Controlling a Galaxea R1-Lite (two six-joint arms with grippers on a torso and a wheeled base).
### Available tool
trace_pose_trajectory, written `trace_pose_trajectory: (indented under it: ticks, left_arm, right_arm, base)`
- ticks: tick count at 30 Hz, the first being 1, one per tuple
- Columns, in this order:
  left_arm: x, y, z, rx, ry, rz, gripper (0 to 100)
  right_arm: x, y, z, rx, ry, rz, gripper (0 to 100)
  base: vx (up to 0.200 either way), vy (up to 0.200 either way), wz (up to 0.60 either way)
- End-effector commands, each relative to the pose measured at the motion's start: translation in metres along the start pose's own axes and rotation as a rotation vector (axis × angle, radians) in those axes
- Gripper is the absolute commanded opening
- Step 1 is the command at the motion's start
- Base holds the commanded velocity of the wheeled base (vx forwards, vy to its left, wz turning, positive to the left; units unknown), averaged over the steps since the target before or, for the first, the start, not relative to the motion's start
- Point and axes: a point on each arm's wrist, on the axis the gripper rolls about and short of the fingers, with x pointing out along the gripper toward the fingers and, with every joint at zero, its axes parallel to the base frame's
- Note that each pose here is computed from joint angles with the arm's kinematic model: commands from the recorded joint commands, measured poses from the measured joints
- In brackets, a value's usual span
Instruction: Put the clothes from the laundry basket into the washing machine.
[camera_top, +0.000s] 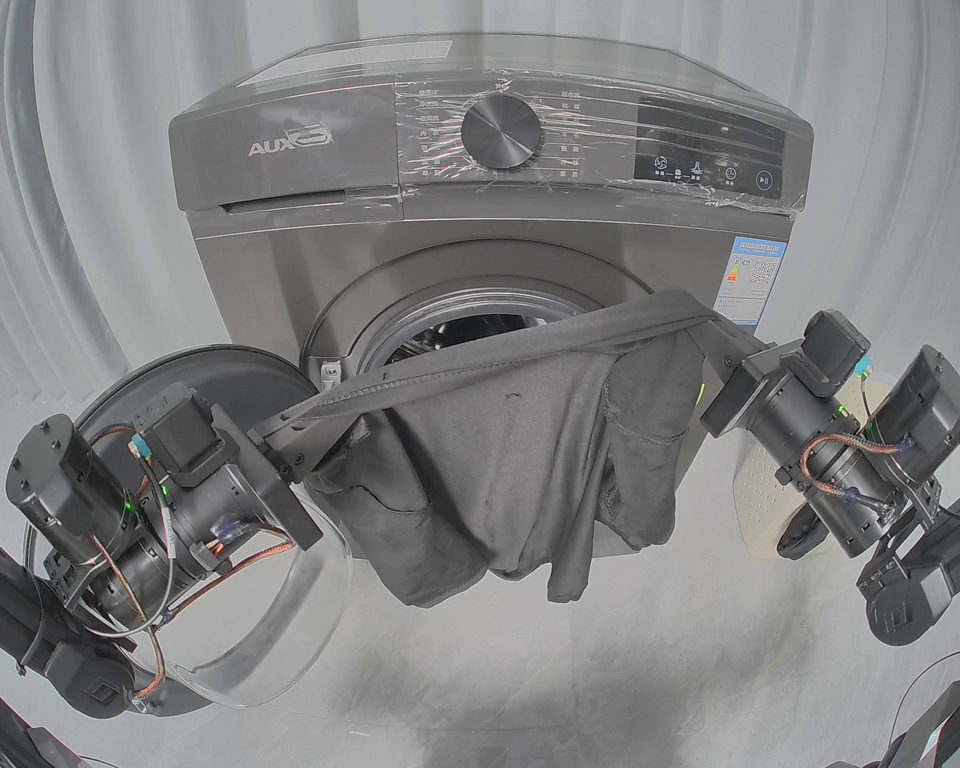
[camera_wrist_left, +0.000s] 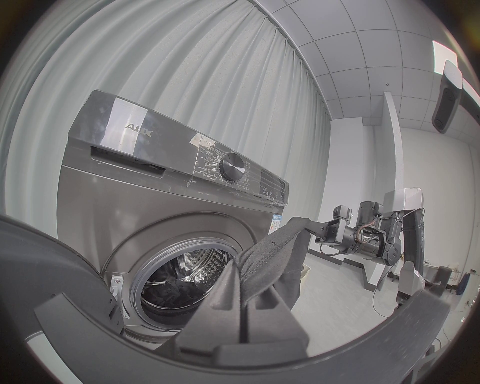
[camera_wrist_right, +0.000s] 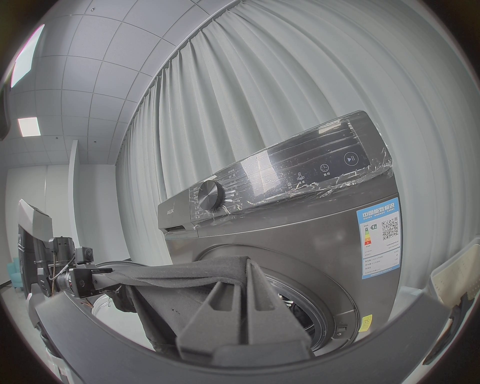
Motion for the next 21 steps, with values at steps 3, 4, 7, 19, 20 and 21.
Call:
trace_pose_trajectory:
  ticks: [3, 4, 7, 19, 20, 21]
  left_arm:
    - [-0.001, 0.0, -0.002, -0.002, 0.007, -0.002, 0]
    - [-0.001, 0.0, -0.002, -0.002, 0.007, -0.002, 0]
    - [-0.001, 0.0, -0.002, -0.002, 0.007, -0.004, 0]
    - [-0.015, 0.001, -0.022, -0.039, 0.114, 0.006, 100]
    - [-0.016, 0.001, -0.026, -0.045, 0.133, -0.011, 100]
    - [-0.016, 0.001, -0.026, -0.045, 0.135, -0.015, 100]
  right_arm:
    - [0.0, 0.0, -0.001, 0.001, 0.004, 0.001, 0]
    - [0.0, 0.0, -0.002, 0.001, 0.005, 0.003, 0]
    - [0.001, 0.0, -0.002, 0.001, 0.005, 0.003, 0]
    - [0.001, -0.001, -0.01, 0.008, 0.031, -0.003, 0]
    - [0.002, -0.002, -0.013, 0.014, 0.035, -0.005, 0]
    - [0.002, -0.002, -0.014, 0.016, 0.038, -0.006, 0]
  base:
    - [0.0, 0.0, 0.0]
    - [0.0, 0.0, 0.0]
    - [0.0, 0.0, 0.0]
    - [0.0, 0.0, 0.0]
    - [0.0, 0.0, 0.0]
    - [0.0, 0.0, 0.0]
